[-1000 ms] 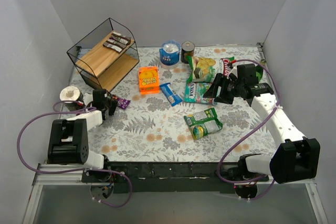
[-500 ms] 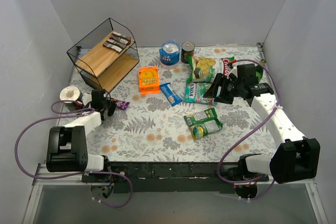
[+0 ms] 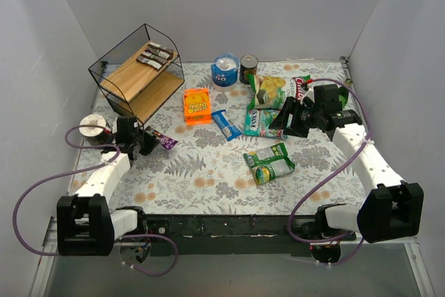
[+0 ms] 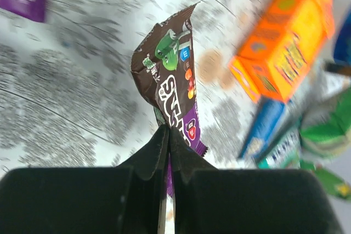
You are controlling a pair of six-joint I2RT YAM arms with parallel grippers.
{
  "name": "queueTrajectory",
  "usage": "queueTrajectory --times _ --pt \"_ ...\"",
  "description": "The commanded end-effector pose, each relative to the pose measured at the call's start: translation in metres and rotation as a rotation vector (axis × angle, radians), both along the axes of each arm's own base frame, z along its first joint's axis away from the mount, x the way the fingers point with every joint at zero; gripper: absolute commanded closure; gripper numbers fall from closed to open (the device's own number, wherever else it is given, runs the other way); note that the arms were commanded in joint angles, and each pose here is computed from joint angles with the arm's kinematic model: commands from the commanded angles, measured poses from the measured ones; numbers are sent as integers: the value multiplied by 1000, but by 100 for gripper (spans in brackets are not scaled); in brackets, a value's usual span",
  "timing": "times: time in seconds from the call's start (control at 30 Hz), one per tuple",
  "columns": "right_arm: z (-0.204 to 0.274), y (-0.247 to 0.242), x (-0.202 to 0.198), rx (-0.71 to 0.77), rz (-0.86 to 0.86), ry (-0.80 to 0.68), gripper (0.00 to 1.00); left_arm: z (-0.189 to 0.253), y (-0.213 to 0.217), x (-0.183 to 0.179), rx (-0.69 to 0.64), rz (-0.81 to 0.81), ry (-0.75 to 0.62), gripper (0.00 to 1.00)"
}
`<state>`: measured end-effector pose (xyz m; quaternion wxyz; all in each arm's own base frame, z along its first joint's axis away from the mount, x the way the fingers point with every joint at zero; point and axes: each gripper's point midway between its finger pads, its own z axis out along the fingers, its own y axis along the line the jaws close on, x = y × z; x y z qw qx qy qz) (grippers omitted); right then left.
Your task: Place and organize the candy bags onto the shelf
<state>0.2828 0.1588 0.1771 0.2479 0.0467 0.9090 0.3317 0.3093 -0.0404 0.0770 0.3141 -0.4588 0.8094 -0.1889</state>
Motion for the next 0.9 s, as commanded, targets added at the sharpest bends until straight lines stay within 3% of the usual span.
queueTrajectory --times 0.0,0.13,0.4,0.53,0.6,0.77,0.87 --pt "8 2 8 21 10 -48 21 66 -33 -4 -38 -223 -145 100" --pt "7 2 12 10 2 -44 12 112 -52 -6 -52 -321 -261 100" --pt "11 4 17 22 7 -48 9 194 -63 13 17 -398 -420 100" --pt "11 5 18 25 9 -49 9 243 -56 45 63 -351 -476 100" --pt "10 5 17 24 11 -48 9 234 -53 68 84 -340 -417 100" --pt "13 5 18 28 8 -60 9 269 -34 120 107 -272 -464 100" --pt "13 6 19 34 8 -62 9 262 -21 143 72 -241 -429 100"
